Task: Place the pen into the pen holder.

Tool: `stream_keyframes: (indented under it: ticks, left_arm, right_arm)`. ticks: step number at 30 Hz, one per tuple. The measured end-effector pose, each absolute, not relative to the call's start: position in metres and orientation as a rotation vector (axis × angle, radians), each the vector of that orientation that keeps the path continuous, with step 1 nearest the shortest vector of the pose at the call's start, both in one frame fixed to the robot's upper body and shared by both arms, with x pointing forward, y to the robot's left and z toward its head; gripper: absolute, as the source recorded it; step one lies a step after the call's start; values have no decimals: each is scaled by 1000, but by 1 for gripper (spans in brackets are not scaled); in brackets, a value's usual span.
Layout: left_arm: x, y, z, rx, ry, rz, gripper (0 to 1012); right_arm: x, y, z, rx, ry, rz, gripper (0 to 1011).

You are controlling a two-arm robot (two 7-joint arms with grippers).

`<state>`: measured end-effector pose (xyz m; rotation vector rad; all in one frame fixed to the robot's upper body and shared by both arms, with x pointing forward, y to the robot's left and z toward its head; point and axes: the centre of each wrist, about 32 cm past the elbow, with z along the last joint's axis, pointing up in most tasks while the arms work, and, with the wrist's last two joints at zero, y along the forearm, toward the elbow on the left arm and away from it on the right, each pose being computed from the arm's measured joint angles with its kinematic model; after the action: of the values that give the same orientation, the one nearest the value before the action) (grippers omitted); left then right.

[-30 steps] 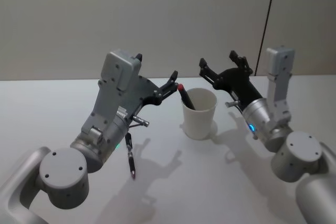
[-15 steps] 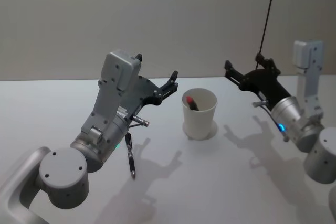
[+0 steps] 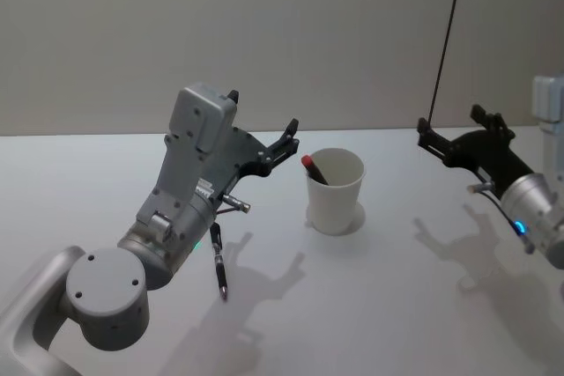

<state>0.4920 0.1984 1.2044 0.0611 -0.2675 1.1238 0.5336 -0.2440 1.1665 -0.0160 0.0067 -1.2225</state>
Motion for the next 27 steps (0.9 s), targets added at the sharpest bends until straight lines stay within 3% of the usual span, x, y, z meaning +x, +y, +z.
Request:
stream_keyframes:
  ticks: [27]
  left_arm:
    - [492, 198, 1204, 61, -268, 1124, 1003]
  right_arm:
    - [505, -289, 1160, -141, 30, -1261, 1001]
